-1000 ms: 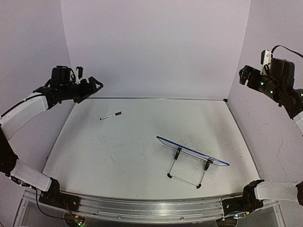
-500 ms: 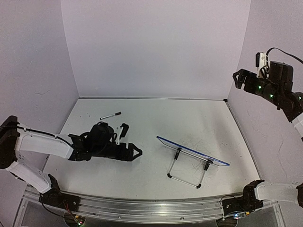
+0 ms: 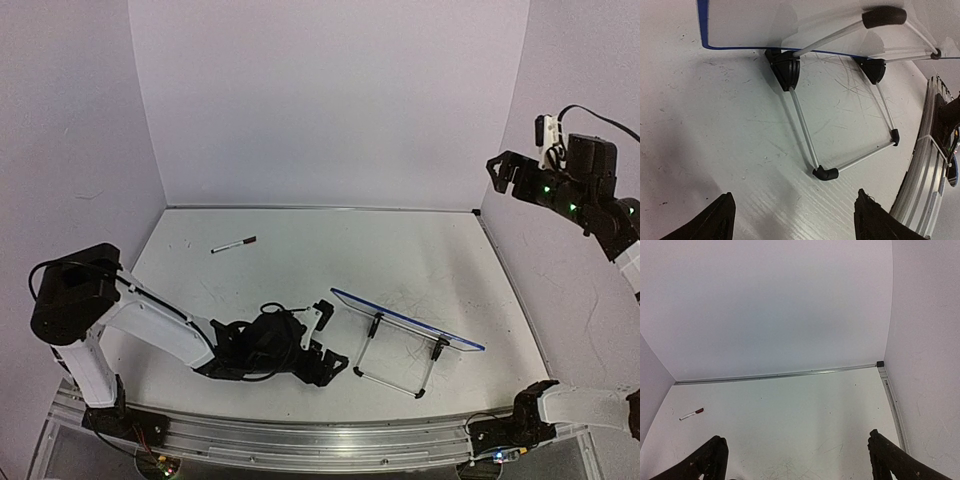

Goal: Write a sentence on the whiteboard
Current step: Move the whiteboard to the center of the board.

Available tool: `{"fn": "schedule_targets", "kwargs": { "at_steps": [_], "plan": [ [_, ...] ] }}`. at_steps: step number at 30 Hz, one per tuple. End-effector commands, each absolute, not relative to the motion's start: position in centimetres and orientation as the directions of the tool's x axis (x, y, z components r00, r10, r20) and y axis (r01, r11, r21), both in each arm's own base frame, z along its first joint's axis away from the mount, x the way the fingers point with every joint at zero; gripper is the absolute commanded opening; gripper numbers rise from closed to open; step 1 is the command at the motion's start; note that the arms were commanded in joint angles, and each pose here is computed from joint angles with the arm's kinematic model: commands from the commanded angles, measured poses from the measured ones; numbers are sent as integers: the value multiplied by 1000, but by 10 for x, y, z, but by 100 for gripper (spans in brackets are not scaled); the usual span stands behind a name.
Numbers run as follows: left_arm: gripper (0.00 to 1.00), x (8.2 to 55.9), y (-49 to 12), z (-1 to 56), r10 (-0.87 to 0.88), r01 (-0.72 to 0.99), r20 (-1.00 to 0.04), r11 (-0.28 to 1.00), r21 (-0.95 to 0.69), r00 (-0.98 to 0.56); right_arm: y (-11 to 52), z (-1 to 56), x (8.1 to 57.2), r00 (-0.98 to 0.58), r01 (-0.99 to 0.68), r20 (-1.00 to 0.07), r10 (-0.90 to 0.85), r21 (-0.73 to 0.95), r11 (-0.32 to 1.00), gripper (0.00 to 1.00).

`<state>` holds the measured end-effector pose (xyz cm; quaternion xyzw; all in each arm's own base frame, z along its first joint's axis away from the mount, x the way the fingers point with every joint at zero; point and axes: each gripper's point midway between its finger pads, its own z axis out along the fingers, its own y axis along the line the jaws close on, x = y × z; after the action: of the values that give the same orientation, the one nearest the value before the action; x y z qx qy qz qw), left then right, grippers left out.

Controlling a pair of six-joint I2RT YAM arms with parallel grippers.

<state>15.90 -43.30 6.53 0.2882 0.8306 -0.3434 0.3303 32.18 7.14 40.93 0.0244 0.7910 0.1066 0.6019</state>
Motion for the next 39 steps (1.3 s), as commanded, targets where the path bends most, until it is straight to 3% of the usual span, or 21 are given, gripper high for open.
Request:
{"fn": "schedule_targets", "kwargs": {
  "at_steps": [1, 13, 27, 39],
  "plan": [
    [89, 173, -460, 82, 161, 685, -838, 664, -299, -521, 76, 417, 316, -246, -125, -948, 200, 236, 964, 98],
    [99, 192, -461, 43, 198, 571, -881, 815, -96, -430, 87, 399, 310, -292, -180, -935, 202, 261, 948, 98],
    [99, 207, -464, 11, 303, 511, -824, 859, 19, -478, 91, 390, 320, -316, -180, -927, 201, 266, 947, 98],
    [93, 254, -407, -7, 325, 396, -768, 912, 102, -552, 90, 398, 319, -299, -179, -931, 209, 270, 946, 98]
  ]
}}
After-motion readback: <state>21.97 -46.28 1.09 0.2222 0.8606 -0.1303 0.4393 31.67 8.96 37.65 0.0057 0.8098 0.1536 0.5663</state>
